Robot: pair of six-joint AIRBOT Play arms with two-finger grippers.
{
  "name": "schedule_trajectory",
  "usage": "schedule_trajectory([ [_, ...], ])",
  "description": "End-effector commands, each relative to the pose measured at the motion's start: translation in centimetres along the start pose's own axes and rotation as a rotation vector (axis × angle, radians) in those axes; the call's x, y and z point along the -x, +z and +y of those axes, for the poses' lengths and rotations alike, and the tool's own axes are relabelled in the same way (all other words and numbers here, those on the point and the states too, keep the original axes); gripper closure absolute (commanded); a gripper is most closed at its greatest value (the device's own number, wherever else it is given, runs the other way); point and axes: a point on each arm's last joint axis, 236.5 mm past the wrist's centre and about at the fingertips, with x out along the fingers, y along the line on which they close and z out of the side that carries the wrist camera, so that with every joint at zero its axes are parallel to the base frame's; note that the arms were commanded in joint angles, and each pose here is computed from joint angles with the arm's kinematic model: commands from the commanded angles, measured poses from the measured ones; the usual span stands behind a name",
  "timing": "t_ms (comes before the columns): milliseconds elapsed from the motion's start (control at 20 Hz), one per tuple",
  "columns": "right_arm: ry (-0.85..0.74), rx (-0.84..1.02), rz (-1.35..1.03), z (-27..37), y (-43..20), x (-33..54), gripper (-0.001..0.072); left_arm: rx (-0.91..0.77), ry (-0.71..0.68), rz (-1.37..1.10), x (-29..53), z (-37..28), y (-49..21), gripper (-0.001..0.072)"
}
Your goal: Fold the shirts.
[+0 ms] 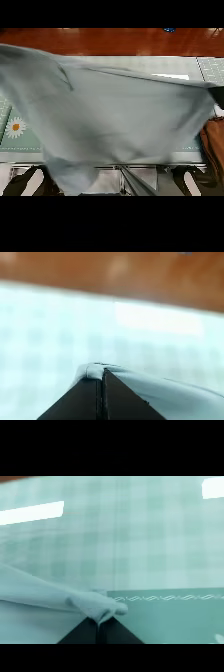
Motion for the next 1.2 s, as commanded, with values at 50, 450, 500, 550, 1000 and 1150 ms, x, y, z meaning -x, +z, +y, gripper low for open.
schedule_trajectory([
  [50, 0.031, -0.132, 0.112, -4.1, -1.4, -13.1, 0.0687, 0.046, -0.035, 0.157, -14.8, 3.2, -4.7, 0.0694],
  [450, 0.095, -0.278, 0.257, -8.9, 2.0, -33.1, 0.0686, 0.27, -0.074, 0.375, -31.3, 6.1, -6.5, 0.0694],
  [500, 0.116, -0.311, 0.262, -8.7, 2.9, -34.4, 0.0594, 0.278, -0.08, 0.394, -31.6, 6.0, -6.6, 0.0657],
  [550, 0.134, -0.338, 0.266, -8.4, 3.5, -35.1, 0.0373, 0.293, -0.084, 0.42, -31.5, 6.0, -6.9, 0.0408],
  [1000, 0.077, -0.225, 0.459, -10.6, 4.5, -21.0, 0.0302, 0.335, -0.065, 0.953, -19.0, 10.8, -15.5, 0.0196],
  [1150, -0.145, -0.187, 0.493, -14.2, -0.4, -16.3, 0.0302, 0.383, -0.041, 0.923, -16.5, 11.5, -16.9, 0.0196],
])
